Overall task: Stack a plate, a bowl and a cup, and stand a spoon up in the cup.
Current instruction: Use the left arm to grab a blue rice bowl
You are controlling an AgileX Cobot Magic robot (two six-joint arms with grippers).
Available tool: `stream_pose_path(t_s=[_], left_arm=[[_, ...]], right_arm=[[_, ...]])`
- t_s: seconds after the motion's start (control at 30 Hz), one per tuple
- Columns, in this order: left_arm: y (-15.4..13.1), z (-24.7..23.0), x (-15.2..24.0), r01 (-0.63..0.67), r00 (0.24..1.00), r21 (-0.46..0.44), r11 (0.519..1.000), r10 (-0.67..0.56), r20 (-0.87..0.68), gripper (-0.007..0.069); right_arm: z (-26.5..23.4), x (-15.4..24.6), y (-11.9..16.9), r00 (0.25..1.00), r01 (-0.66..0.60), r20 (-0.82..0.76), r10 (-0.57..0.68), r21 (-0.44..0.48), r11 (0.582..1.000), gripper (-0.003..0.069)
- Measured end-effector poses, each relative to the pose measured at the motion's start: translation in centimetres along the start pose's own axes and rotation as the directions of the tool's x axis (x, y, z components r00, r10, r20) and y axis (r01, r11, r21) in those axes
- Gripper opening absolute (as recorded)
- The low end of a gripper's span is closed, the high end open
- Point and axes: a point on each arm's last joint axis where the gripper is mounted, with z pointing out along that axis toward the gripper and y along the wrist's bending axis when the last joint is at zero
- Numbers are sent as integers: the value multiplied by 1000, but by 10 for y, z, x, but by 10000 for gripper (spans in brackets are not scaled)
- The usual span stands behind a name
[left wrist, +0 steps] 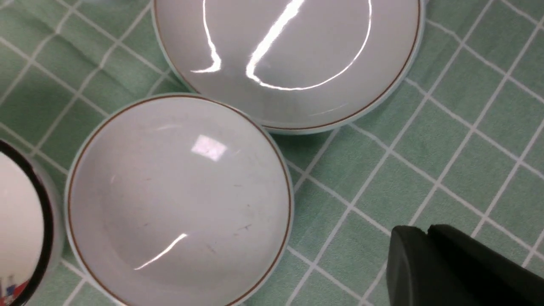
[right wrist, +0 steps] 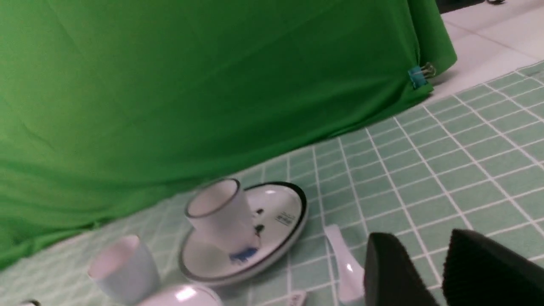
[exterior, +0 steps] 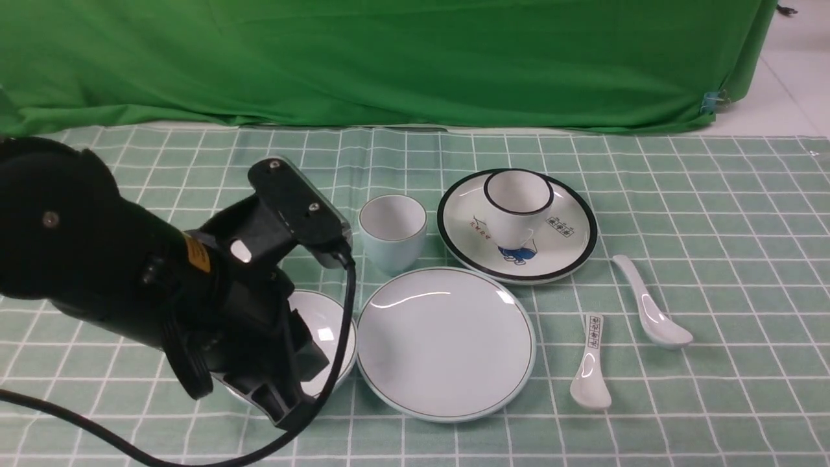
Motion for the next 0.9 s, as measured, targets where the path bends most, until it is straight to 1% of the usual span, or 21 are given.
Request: stream_pose_path(t_s=[0.03,0.1,0.13,0.2,0.23,0.27,0.33,0.37,0.4,0.43,0.47,0.57,0.67,0.77,0.87,0.9], left_arm=[[1,2,0,-2,1000,-2,1000,2,-5,35],[2,6,0,-6,1000,-4,1000,6,-22,60],[4,10,0,-8,999,-3,1000,8,-36,78],[6,17,1,-17,998,-3,1000,16,-67,119],[8,25,3,-30,994,1,1000,30,-104,151],[8,26,3,-29,994,3,1000,30,-108,157],[13,41,6,-58,982,11,998,59,-178,234],[13,43,7,-58,981,13,998,60,-186,246],[14,47,7,-64,978,15,998,65,-200,264],[16,56,9,-75,970,25,997,79,-231,310],[17,61,10,-90,964,36,995,96,-247,337],[20,74,12,-146,947,61,987,158,-278,395],[24,87,13,-186,936,56,981,194,-293,420],[28,99,15,-208,926,51,977,214,-311,420],[31,112,17,-212,920,57,976,219,-325,396],[32,118,18,-212,917,59,975,220,-332,368]], right_arm=[[-1,0,1,999,-13,-47,13,5,1000,186],[-3,-14,11,994,4,-107,-4,-3,1000,132],[-5,-24,18,987,42,-156,-49,-47,998,101],[-5,-40,30,960,140,-230,-161,-106,984,74],[-5,-55,40,928,203,-283,-244,-165,965,69],[-4,-53,40,919,215,-301,-256,-163,963,69],[0,-74,59,824,314,-387,-413,-294,903,70],[1,-73,60,809,319,-407,-424,-301,898,71],[2,-77,65,786,337,-414,-460,-338,879,71],[7,-78,72,729,359,-443,-521,-400,843,74],[10,-76,76,700,368,-451,-553,-436,821,76],[18,-68,85,631,371,-476,-613,-508,777,84],[22,-61,90,586,366,-492,-643,-548,753,88],[23,-58,92,563,371,-491,-664,-568,734,88],[24,-58,92,562,378,-478,-675,-578,724,88],[24,-58,93,566,378,-475,-674,-578,724,88]])
